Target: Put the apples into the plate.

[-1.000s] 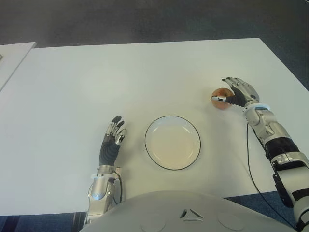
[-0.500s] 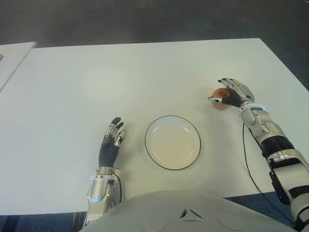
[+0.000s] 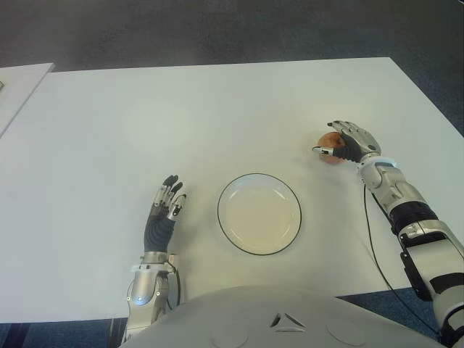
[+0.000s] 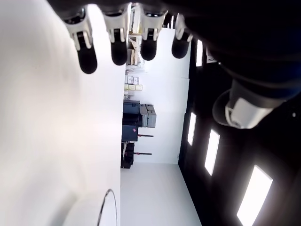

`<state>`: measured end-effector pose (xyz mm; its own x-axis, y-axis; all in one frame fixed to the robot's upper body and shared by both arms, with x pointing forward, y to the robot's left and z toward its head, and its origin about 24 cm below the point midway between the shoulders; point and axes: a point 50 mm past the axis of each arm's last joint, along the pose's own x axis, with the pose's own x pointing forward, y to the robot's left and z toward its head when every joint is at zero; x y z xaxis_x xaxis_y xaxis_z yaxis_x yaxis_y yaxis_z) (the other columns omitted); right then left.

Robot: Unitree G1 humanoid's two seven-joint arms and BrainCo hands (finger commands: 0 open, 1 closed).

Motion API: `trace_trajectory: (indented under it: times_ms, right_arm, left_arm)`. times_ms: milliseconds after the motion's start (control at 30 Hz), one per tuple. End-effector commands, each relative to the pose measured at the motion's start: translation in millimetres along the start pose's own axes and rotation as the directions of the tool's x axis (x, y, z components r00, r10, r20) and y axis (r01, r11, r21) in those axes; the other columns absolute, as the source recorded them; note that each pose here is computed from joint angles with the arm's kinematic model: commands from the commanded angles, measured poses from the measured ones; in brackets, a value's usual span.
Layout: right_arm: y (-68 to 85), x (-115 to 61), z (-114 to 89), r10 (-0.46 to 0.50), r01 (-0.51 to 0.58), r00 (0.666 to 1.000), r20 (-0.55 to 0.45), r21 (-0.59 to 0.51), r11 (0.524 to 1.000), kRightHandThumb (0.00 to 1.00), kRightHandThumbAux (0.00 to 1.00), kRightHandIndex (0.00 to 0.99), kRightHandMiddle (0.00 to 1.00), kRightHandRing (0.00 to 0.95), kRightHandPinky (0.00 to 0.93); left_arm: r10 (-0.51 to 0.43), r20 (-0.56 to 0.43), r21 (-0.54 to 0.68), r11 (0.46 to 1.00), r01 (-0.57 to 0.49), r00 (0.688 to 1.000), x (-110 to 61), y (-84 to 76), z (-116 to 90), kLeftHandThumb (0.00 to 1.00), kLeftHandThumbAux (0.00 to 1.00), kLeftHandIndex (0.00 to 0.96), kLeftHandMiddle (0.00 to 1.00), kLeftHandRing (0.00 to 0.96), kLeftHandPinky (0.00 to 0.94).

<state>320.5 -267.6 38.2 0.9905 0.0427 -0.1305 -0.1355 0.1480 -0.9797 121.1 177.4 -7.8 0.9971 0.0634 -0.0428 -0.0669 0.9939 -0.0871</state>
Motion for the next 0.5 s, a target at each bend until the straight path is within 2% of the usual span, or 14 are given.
trace_trajectory:
  times_ms: [33,500]
  right_arm:
    - [2.0,1.9,3.3,0.0,-0.001,1.0,0.012,0.028,1.0,0.232,0.244,0.0,0.0,0.0,0.0]
    - [3.8,1.1,3.6,0.005,-0.006,1.0,0.016,0.051,0.999,0.22,0.25,0.0,0.0,0.0,0.004]
  left_arm:
    - [-0.015,-0.012,-0.002,1.0,0.015,1.0,-2.2,0.7,-0.4,0.144,0.474,0.074,0.071,0.096,0.161]
    - [-0.059,0.071,0.018,0.998,0.058,0.996,-2.8,2.0,0.8,0.096,0.498,0.076,0.048,0.082,0.175]
